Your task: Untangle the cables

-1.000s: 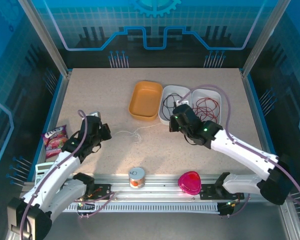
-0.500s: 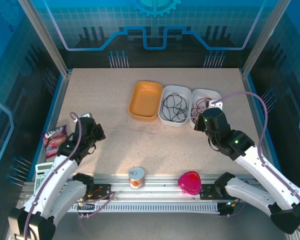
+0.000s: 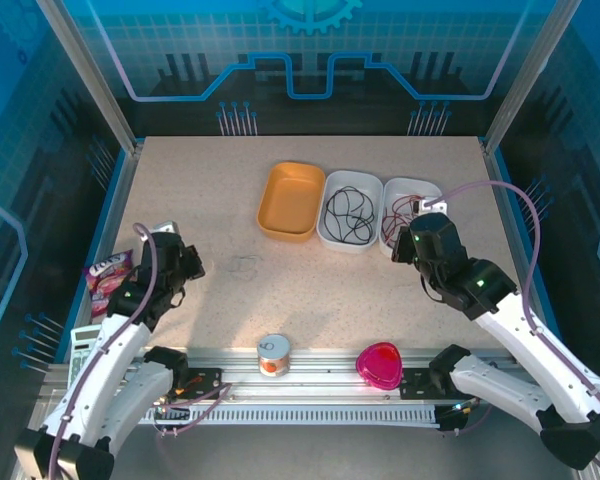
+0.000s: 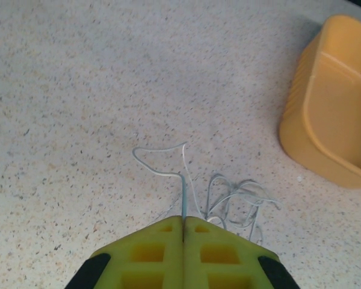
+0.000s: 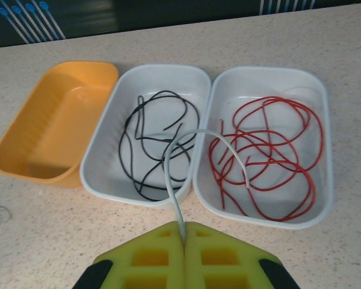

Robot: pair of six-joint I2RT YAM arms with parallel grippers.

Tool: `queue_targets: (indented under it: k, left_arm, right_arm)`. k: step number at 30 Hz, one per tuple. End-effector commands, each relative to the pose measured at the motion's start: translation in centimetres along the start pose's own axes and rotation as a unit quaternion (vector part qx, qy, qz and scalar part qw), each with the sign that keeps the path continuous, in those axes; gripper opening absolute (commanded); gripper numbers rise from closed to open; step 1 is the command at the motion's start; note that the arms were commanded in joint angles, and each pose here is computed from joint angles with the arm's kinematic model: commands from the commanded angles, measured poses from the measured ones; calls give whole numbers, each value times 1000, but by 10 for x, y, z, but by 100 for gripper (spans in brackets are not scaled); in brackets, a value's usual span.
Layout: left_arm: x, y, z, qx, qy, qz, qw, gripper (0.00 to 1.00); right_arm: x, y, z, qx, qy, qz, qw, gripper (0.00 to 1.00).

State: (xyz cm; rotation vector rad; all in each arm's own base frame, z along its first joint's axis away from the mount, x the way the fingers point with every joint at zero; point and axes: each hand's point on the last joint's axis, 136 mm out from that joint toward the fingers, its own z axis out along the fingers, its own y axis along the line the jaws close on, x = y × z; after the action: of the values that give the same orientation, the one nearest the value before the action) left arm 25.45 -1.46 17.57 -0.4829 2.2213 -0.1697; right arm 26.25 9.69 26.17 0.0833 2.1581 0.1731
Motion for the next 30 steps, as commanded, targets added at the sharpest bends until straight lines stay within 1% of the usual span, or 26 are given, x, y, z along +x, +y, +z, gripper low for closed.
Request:
queue_targets:
  k: [1,3,6,11,16,19,24,27,30]
  left_arm:
    - [-19,-18,-21,47,-20,25,998,0]
    - [-23,-38,-32,103,-22,42,994,0]
    - [-28,-56,-43,153,-27,43,987,0]
    - [-26,-57,-40,157,-24,28,987,0]
    - [-24,-66,-40,184,-20,24,982,0]
    - [-22,-67,-39,186,-16,22,982,0]
    - [-14,-65,-35,187,-5,15,982,0]
    - [-11,-66,-33,190,0,13,982,0]
    - [-11,-66,-34,191,1,14,982,0]
  right_arm:
    - [-17,25,-7,-63,0,-6,998,0]
    - [-28,43,-11,-99,2,-18,995,0]
    - [-50,70,-16,-142,-5,-38,989,0]
    - [-89,119,-18,-205,-30,-72,976,0]
    - [-123,164,-3,-234,-48,-107,965,0]
    - [-141,184,13,-236,-55,-123,962,0]
    - [-156,210,57,-220,-59,-147,963,0]
    - [-153,226,89,-216,-58,-170,960,0]
    - [-142,238,120,-213,-36,-187,958,0]
